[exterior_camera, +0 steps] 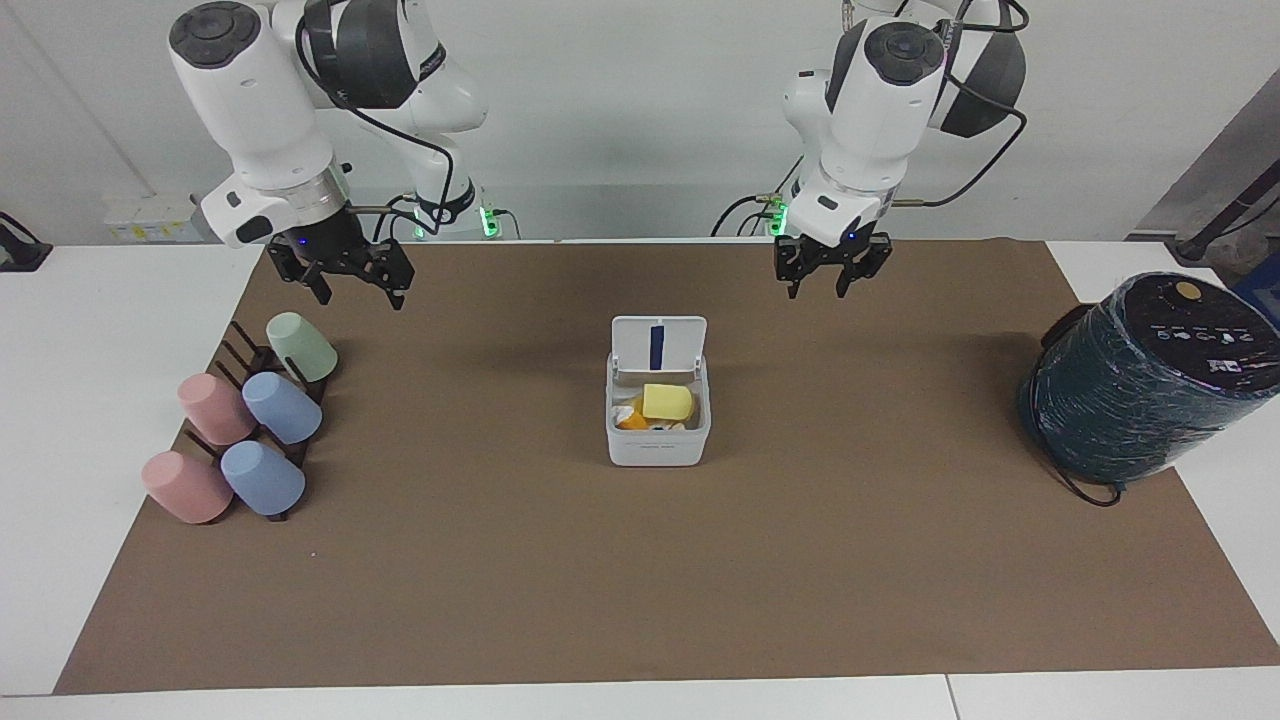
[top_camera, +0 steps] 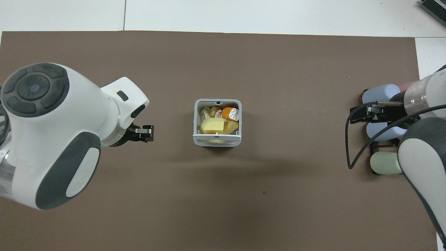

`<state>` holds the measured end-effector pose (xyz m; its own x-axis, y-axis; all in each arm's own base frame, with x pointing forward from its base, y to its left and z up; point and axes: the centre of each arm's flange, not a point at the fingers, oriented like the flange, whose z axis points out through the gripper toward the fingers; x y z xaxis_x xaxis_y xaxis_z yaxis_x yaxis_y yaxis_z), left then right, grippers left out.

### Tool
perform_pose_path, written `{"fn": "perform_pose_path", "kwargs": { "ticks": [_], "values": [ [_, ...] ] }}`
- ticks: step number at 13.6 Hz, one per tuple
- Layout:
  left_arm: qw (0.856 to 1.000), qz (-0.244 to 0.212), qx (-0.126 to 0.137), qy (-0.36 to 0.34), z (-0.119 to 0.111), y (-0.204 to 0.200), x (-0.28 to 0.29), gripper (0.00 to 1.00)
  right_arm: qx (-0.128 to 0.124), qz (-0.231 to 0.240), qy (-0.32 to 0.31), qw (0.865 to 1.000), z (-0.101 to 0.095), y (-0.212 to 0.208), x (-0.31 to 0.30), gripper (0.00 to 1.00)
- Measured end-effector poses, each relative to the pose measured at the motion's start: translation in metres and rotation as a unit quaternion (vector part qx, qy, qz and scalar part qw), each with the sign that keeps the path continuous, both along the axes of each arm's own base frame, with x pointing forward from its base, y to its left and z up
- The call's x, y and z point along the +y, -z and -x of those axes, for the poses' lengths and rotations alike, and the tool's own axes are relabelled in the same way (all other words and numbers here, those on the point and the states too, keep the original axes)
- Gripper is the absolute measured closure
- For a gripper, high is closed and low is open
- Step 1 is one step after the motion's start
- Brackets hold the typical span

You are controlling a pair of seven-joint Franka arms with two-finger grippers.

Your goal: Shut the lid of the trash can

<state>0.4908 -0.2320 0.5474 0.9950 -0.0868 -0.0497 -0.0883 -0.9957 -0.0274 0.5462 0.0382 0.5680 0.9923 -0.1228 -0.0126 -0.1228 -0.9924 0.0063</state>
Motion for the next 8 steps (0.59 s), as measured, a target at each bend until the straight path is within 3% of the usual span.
{"fn": "perform_pose_path", "kwargs": {
  "ticks": [2, 4, 5, 8],
  "values": [
    [1.000, 0.003, 0.005, 0.006, 0.009, 0.002, -0.009, 0.72, 0.000, 0.000, 0.000, 1.000, 0.000, 0.000, 0.000, 0.00],
    [1.000, 0.003, 0.008, 0.013, 0.016, 0.005, -0.017, 0.93, 0.000, 0.000, 0.000, 1.000, 0.000, 0.000, 0.000, 0.00],
    [1.000, 0.002, 0.010, 0.017, 0.020, 0.006, -0.020, 0.99, 0.000, 0.000, 0.000, 1.000, 0.000, 0.000, 0.000, 0.00],
    [1.000, 0.005, 0.017, 0.017, 0.030, 0.010, -0.030, 0.99, 0.000, 0.000, 0.000, 1.000, 0.000, 0.000, 0.000, 0.00]
  ]
}}
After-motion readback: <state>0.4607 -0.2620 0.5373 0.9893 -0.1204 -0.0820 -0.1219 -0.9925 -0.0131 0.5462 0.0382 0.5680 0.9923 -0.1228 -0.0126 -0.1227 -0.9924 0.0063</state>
